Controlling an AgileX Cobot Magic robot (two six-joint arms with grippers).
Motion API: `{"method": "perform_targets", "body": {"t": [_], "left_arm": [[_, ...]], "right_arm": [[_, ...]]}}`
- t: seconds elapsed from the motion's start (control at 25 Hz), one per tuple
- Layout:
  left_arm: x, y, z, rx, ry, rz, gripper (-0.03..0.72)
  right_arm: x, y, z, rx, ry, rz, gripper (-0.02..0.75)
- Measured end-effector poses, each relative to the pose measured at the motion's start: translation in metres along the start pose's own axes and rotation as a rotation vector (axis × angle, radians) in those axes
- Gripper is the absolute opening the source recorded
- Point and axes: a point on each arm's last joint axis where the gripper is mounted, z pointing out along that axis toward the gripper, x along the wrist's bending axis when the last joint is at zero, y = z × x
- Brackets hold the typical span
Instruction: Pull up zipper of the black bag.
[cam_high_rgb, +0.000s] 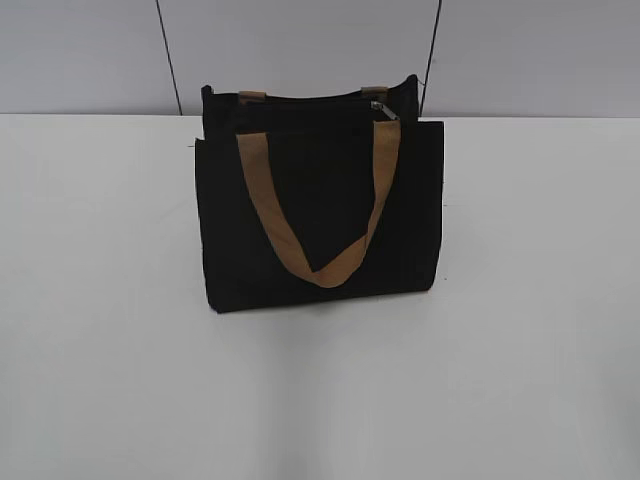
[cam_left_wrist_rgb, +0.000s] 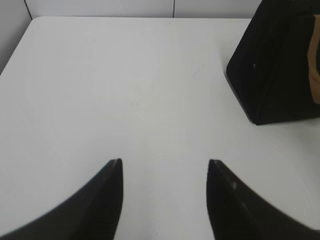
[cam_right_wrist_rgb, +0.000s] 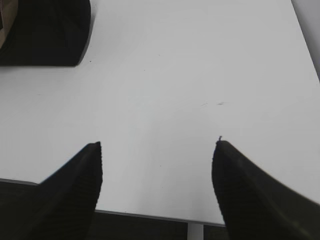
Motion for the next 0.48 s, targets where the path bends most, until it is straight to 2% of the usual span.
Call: {"method": "perform_targets", "body": {"t": [0.48], "left_arm": [[0.0000,0.0000,0.0000,0.000,0.001,0.000,0.354]], "right_arm": [[0.0001,0.0000,0.0000,0.000,0.003,-0.001,0.522]]}}
